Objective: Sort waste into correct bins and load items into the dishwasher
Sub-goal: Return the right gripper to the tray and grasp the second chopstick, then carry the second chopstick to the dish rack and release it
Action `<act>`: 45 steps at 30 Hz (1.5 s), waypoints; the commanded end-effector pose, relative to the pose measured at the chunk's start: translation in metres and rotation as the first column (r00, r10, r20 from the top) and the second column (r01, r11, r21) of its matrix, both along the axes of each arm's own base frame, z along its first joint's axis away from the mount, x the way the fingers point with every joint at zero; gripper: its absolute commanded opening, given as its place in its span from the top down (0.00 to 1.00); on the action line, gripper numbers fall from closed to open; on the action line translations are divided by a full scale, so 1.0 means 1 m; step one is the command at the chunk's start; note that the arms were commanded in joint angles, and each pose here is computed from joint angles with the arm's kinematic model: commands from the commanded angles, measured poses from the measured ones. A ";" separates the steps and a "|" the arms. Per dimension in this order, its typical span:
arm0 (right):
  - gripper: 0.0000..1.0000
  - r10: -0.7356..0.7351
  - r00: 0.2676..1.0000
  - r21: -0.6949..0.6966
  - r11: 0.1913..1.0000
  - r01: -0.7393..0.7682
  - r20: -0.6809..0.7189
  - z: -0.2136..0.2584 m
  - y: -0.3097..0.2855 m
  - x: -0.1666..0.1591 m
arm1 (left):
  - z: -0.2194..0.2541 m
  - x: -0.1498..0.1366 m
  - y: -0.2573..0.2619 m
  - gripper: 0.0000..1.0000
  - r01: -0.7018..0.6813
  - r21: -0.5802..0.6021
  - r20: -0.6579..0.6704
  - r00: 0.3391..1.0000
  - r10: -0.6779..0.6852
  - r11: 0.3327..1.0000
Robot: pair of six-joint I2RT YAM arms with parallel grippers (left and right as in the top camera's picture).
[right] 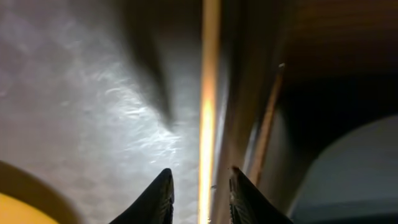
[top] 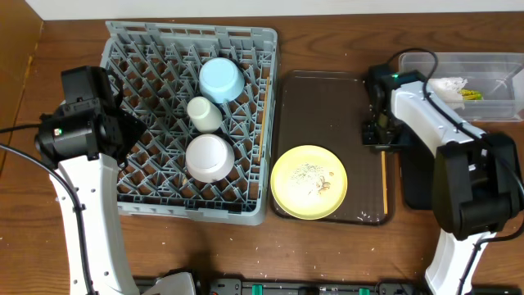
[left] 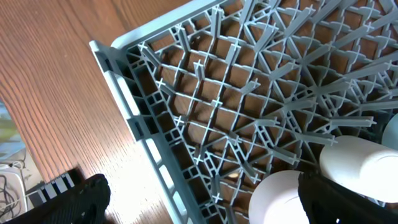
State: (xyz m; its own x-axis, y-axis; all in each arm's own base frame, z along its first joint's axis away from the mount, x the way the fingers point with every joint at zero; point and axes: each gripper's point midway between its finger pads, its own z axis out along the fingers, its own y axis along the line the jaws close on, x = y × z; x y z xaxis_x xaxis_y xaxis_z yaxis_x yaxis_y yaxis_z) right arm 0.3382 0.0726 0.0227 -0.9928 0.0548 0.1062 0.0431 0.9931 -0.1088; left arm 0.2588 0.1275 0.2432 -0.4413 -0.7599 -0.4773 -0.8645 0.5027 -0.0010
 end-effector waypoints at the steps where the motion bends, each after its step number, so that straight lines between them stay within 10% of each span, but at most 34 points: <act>1: 0.70 0.044 0.999 0.051 0.998 -0.043 -0.027 -0.004 -0.003 -0.003 | 0.006 0.000 0.002 0.02 -0.017 0.003 0.020 1.000 0.017 1.000; 12: 0.68 0.041 0.999 0.127 0.991 -0.037 -0.023 -0.030 0.005 -0.011 | 0.006 0.000 0.002 0.02 -0.017 0.003 0.020 1.000 0.017 1.000; 19: 0.99 0.019 1.000 0.124 0.992 -0.016 -0.023 -0.038 0.004 -0.015 | 0.006 0.000 0.002 0.02 -0.017 0.003 0.020 1.000 0.017 1.000; 30: 0.99 0.009 0.998 0.248 0.969 -0.023 0.059 0.014 0.031 0.021 | 0.006 0.000 0.002 0.02 -0.017 0.003 0.020 1.000 0.017 1.000; 38: 0.99 -0.090 0.954 0.651 0.748 -0.125 0.287 0.121 0.121 0.095 | 0.006 0.000 0.002 0.02 -0.017 0.003 0.020 1.000 0.017 1.000; 45: 0.99 -0.183 0.882 0.735 0.637 -0.231 0.435 0.160 0.199 0.130 | 0.006 0.000 0.002 0.02 -0.017 0.003 0.020 1.000 0.017 1.000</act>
State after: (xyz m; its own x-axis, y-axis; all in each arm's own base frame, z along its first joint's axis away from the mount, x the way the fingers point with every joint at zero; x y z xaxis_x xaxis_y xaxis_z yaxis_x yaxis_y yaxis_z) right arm 0.4802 0.2266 0.1669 -0.9162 0.1205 -0.3823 -0.1487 0.7836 0.6032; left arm 0.2588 0.1275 0.2432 -0.4413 -0.7599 -0.4773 -0.8645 0.5027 -0.0010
